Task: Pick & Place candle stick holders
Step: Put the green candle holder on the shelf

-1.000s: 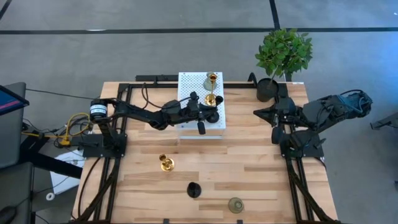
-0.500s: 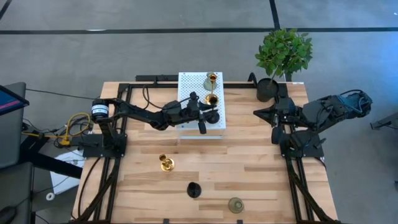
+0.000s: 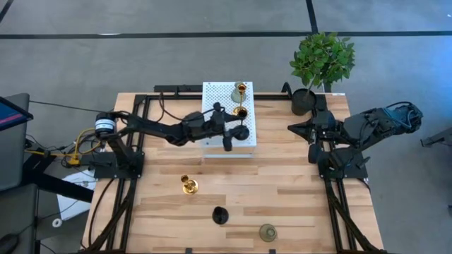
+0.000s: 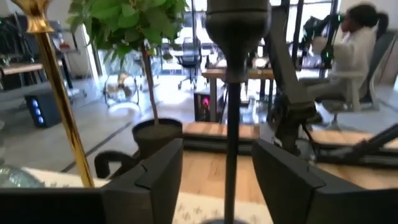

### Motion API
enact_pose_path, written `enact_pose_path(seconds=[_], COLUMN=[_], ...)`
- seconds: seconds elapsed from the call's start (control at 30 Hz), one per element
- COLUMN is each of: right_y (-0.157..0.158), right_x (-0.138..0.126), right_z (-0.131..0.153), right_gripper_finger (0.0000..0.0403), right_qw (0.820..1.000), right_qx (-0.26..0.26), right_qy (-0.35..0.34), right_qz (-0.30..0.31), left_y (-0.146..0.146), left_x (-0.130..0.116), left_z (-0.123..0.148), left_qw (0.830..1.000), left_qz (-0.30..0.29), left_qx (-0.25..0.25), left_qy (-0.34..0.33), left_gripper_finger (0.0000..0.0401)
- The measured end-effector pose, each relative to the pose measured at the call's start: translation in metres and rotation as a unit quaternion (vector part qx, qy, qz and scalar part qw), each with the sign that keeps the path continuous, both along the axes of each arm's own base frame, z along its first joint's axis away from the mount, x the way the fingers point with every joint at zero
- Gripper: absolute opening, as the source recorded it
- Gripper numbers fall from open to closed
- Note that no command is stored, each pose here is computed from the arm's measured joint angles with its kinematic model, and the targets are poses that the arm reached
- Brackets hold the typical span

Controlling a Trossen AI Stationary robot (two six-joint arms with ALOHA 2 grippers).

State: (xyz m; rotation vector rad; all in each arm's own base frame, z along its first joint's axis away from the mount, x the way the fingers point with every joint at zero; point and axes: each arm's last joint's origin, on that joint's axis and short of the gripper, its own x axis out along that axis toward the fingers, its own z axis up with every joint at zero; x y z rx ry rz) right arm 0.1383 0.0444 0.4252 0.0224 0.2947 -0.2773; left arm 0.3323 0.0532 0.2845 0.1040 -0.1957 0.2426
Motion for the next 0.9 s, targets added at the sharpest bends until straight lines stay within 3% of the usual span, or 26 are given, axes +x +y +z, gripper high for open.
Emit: enact_pose_path(seconds=[0.17, 0.37, 0.63, 0.9], right_y=[0.000, 0.000, 0.000, 0.004], right_x=[0.000, 0.000, 0.000, 0.008], right_z=[0.000, -0.001, -0.001, -0.005], right_gripper_finger=[0.0000, 0.0000, 0.0000, 0.0000], right_qw=[1.000, 1.000, 1.000, 1.000], right_qx=[0.000, -0.003, -0.003, -0.005], right_qy=[0.000, 0.007, 0.007, 0.019], right_qz=[0.000, 0.000, 0.000, 0.000], left_y=[-0.003, -0.021, -0.048, -0.061], left_x=[-0.014, -0.051, -0.120, -0.172], left_z=[0.004, 0.029, 0.071, 0.084], left_qw=[0.996, 0.990, 0.989, 0.985], left_qz=[-0.002, -0.023, -0.070, -0.108], left_qx=[-0.013, -0.018, -0.021, -0.042], left_qy=[0.086, 0.140, 0.126, 0.127], left_gripper_finger=[0.0213, 0.0199, 0.0141, 0.0051])
